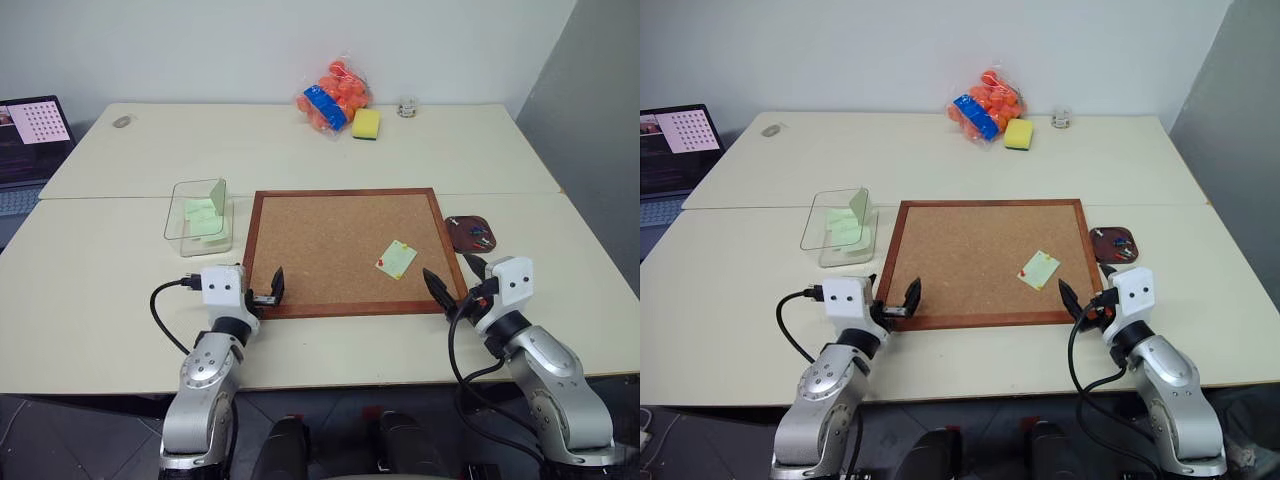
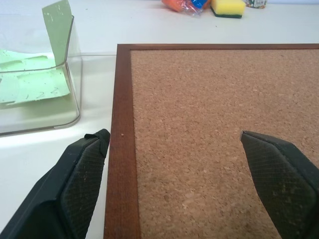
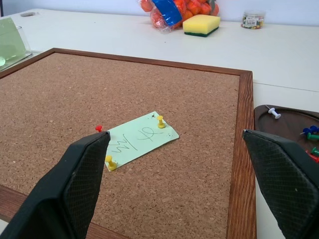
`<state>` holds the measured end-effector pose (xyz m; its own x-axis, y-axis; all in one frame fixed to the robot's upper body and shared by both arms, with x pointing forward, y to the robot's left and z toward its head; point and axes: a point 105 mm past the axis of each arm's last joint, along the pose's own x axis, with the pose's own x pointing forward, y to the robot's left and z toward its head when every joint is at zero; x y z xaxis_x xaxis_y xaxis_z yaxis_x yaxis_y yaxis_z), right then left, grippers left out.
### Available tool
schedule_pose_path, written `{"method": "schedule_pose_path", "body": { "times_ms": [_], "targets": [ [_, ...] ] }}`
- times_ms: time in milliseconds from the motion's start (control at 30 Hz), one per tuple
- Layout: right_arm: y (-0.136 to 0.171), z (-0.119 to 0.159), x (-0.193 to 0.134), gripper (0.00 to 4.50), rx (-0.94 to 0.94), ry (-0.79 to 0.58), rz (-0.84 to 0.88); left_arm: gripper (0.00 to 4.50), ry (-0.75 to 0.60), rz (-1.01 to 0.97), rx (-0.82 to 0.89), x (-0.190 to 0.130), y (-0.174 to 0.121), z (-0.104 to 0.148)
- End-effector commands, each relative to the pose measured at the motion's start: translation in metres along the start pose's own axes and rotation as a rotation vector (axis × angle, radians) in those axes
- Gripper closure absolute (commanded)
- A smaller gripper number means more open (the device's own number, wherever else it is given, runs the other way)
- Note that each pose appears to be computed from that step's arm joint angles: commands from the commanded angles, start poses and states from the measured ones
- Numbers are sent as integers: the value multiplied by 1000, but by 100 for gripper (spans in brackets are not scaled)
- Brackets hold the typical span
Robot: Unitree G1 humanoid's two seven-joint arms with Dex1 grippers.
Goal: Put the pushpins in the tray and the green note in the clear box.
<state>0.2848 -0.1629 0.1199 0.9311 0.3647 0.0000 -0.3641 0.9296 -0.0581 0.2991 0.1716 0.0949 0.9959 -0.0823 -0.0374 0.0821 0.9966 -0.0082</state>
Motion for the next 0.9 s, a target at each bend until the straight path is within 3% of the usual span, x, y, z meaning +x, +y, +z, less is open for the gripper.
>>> {"method": "schedule_pose_path", "body": {
  "times_ms": [33, 467, 900],
  "targets": [
    [1, 9, 0, 0, -15, -43, -1, 7, -29, -4, 28, 1, 2, 8],
    [2, 8, 0, 0, -19, -34, 6, 7, -15, -66, 22, 6, -4, 5],
    [13, 22, 24, 0, -50, -57, 147, 7, -12, -719, 44, 29, -64, 29]
  ]
}}
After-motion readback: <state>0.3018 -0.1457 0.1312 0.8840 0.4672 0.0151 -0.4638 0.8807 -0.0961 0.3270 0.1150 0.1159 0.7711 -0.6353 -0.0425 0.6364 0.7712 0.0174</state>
